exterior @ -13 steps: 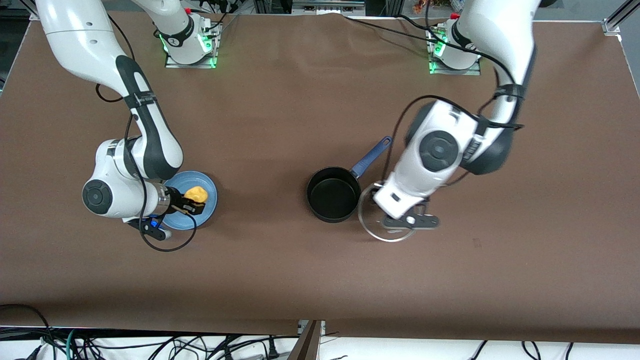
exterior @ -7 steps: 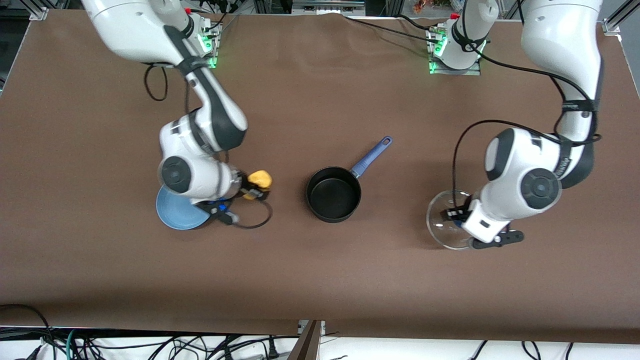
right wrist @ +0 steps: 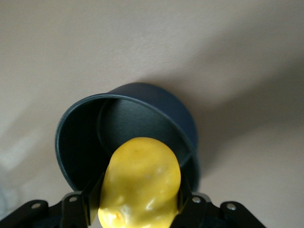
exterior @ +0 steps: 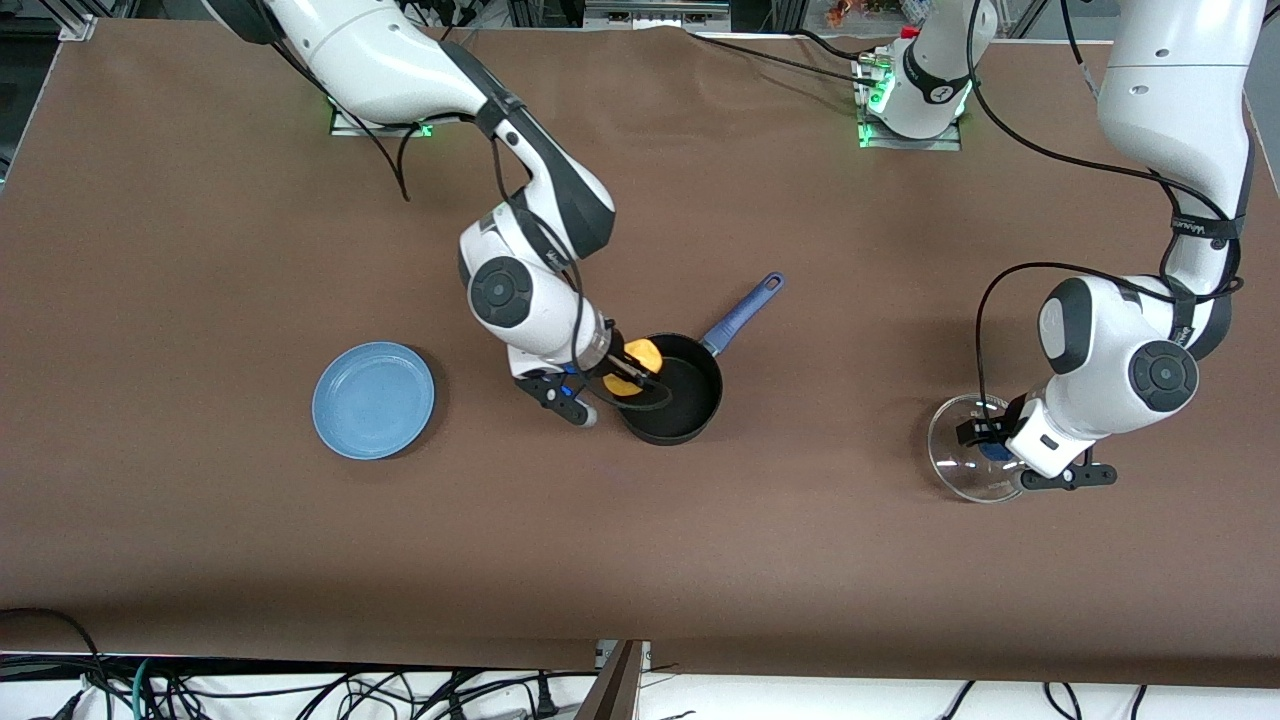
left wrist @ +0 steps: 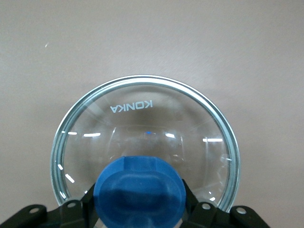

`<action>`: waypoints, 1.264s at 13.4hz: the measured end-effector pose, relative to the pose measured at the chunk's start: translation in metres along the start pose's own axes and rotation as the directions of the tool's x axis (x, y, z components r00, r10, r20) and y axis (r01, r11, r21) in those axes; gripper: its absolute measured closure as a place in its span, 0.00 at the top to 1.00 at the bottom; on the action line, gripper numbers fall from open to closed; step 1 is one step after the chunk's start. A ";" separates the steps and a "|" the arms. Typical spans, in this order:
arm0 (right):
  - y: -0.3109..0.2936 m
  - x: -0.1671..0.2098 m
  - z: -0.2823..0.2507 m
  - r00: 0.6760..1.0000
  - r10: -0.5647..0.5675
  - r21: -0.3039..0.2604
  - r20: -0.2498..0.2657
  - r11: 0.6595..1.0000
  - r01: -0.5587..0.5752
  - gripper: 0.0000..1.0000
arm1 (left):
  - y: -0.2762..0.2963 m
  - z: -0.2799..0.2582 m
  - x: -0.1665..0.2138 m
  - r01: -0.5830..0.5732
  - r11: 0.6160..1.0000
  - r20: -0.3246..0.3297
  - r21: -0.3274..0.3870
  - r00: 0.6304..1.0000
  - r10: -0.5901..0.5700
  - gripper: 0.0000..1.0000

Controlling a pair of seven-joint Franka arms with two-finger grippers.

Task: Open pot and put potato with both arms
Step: 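Lower the potato into the saucepan and open the right gripper, then set the lid on the table with the left gripper while the right gripper withdraws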

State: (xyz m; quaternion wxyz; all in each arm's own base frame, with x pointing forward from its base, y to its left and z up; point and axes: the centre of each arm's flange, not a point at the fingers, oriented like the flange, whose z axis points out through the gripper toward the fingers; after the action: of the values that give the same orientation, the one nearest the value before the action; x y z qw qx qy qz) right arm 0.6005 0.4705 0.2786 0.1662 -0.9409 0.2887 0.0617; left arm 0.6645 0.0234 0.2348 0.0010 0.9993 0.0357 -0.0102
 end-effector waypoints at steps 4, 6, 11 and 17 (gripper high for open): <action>-0.007 0.007 0.002 1.000 0.008 0.028 -0.012 1.000 -0.008 0.89 | -0.020 0.023 -0.018 -0.017 1.000 -0.014 0.013 1.000 0.017 0.66; -0.012 0.019 -0.022 1.000 0.009 0.047 -0.028 0.999 -0.008 0.99 | -0.022 0.033 -0.026 -0.017 1.000 -0.021 0.014 1.000 0.017 0.68; 0.012 0.073 -0.123 0.989 -0.113 -0.058 -0.100 0.993 0.108 1.00 | -0.026 0.017 -0.025 -0.010 1.000 -0.035 0.013 0.999 0.011 1.00; 0.088 0.107 -0.290 0.947 -0.323 -0.247 -0.004 0.918 0.312 1.00 | -0.023 -0.104 -0.017 -0.013 1.000 -0.001 0.008 1.000 0.013 1.00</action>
State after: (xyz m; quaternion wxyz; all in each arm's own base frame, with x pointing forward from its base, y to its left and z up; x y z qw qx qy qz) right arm 0.6448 0.2452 0.5034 0.0512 -0.9895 0.1265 0.0477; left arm 0.6485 0.0454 0.3395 -0.0030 0.9995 0.0293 -0.0099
